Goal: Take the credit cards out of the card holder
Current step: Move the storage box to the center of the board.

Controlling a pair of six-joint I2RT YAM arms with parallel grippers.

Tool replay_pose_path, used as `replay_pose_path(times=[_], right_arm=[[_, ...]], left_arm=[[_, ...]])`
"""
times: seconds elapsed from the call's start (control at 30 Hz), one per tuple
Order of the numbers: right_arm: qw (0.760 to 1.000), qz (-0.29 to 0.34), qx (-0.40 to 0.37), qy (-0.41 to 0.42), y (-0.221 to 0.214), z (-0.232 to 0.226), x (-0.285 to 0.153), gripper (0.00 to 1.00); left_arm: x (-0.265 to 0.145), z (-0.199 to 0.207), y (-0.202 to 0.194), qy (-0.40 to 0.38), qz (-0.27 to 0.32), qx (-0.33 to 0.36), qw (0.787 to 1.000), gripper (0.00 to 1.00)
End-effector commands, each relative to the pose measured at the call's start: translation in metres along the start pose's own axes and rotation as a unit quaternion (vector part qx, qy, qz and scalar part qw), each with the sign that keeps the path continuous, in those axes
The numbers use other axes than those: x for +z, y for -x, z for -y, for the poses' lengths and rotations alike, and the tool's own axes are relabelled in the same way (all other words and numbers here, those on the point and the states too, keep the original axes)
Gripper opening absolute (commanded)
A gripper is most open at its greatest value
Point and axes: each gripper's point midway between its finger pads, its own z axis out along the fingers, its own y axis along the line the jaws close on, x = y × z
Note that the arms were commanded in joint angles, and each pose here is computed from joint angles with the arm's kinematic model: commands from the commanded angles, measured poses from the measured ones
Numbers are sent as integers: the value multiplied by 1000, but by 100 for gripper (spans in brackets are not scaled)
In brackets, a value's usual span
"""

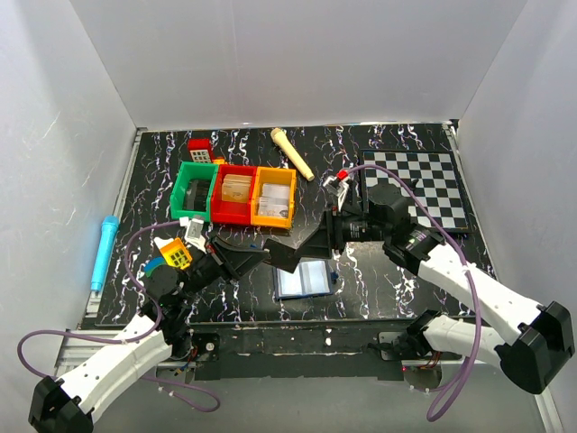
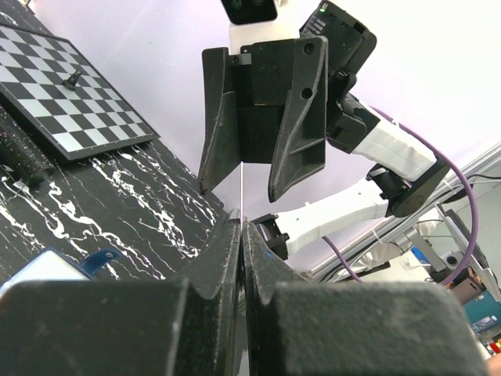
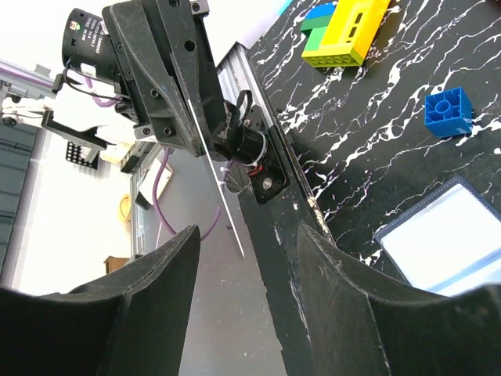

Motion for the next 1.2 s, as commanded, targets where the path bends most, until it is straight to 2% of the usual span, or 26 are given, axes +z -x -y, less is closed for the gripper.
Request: replay_pose_path(times=[0.0,0.33,0.63,0.83,0.97,1.0,1.03,1.1,1.17], right_arm=[[999,20,-17,33,15,-13,3,59],[999,9,-11,47,13,-16,5,39],[997,-22,-17,68,1,-25,8,37],[997,-28,-16,66,-1,-24,9,19],[997,-27,-19,67,0,-26,9,3],[997,-28,-17,66,0,-25,9,1],[997,-27,-20,67,0,-27,8,1],[997,-29,-25,66,0,-27,7,1],[997,-30,-32,62,-1,-28,4,1]], left_arm=[[0,2,6,-6,17,-3,1000,0],[-1,-1,6,0,21,-7,1000,0],[0,-4,9,9,28,-7,1000,0],[1,-4,8,9,22,-7,1000,0],[1,-5,6,13,14,-5,1000,0],[2,-5,6,15,12,-4,1000,0],[2,-6,5,17,9,-2,1000,2],[2,-4,4,16,1,6,1000,14],[3,0,6,16,-11,25,1000,37]])
